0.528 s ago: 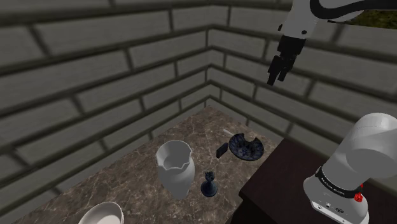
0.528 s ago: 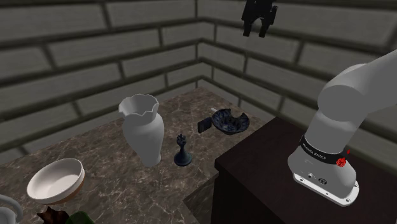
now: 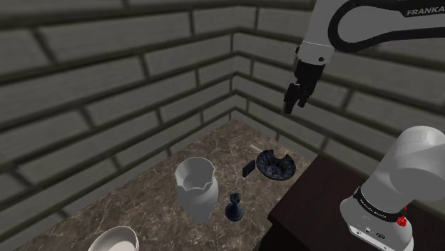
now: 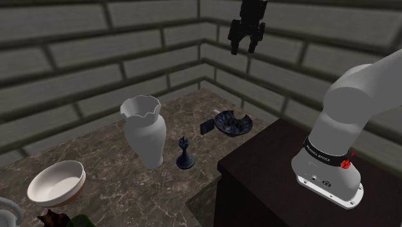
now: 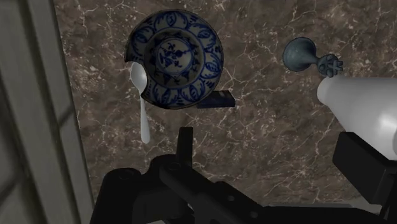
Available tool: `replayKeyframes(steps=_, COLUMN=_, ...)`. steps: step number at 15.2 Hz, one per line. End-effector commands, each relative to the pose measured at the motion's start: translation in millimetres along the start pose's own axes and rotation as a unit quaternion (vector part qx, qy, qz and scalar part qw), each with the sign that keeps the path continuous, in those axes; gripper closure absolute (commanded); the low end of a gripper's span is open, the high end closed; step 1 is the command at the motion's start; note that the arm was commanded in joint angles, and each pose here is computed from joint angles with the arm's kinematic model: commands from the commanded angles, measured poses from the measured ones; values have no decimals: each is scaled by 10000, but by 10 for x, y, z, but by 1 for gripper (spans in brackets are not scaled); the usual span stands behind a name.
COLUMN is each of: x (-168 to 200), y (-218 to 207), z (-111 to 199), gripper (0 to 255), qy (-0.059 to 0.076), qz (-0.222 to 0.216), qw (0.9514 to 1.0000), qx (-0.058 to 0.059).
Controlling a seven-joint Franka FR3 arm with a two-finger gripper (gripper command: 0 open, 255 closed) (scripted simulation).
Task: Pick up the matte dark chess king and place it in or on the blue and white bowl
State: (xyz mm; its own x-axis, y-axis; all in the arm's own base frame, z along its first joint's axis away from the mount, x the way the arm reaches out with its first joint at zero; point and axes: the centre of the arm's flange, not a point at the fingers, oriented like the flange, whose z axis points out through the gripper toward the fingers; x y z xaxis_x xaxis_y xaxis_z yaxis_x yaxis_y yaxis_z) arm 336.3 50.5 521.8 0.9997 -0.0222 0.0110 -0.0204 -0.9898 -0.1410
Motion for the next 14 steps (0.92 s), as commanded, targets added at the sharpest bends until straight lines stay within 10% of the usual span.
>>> replayKeyframes(steps=1, x=3, y=-204, z=217, gripper=0, qy=1, qz=7, qw=10000, qx=-49)
replayKeyframes(steps=14, x=120, y=-1380, z=1553, gripper=0, qy=-29, qz=18, qw=9993, qx=-371)
